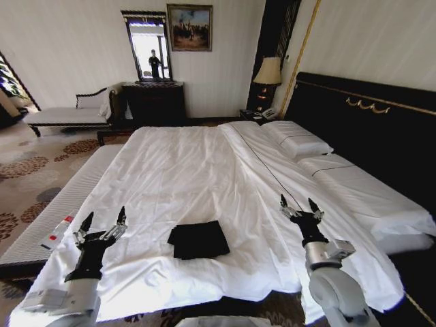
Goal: Fold the clothes on the bed.
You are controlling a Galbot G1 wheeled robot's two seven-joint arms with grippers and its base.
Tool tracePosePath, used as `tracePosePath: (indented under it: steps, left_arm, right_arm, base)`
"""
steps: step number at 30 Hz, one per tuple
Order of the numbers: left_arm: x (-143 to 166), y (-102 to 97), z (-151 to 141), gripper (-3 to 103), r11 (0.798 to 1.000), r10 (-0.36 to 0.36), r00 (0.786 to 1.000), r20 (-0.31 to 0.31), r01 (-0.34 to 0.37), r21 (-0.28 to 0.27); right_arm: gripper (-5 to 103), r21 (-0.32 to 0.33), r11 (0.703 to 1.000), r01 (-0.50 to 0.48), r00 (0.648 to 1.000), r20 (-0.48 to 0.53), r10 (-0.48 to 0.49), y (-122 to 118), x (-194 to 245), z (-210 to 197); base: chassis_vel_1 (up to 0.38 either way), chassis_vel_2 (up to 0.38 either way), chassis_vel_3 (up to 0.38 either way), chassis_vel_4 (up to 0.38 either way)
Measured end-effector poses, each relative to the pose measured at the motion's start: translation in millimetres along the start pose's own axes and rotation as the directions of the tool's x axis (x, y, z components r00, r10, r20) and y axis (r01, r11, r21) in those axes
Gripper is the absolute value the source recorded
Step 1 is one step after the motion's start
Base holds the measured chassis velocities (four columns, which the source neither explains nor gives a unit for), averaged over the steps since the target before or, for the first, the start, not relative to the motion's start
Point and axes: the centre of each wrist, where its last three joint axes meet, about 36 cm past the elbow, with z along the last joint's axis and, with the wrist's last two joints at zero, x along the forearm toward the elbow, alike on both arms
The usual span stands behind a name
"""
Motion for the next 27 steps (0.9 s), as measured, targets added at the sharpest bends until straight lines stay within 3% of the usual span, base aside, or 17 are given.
tracePosePath:
  steps: [27]
  left_arm:
    - [-0.7, 0.5, 0.2, 100, 1.0, 0.0, 1.0, -0.006, 0.0, 0.002]
  right_arm:
    - [100, -0.011, 1.0, 0.018, 1.0, -0.004, -0.018, 1.9, -2.4, 3.0]
  base:
    - [0.0, 0.0, 0.0, 0.0]
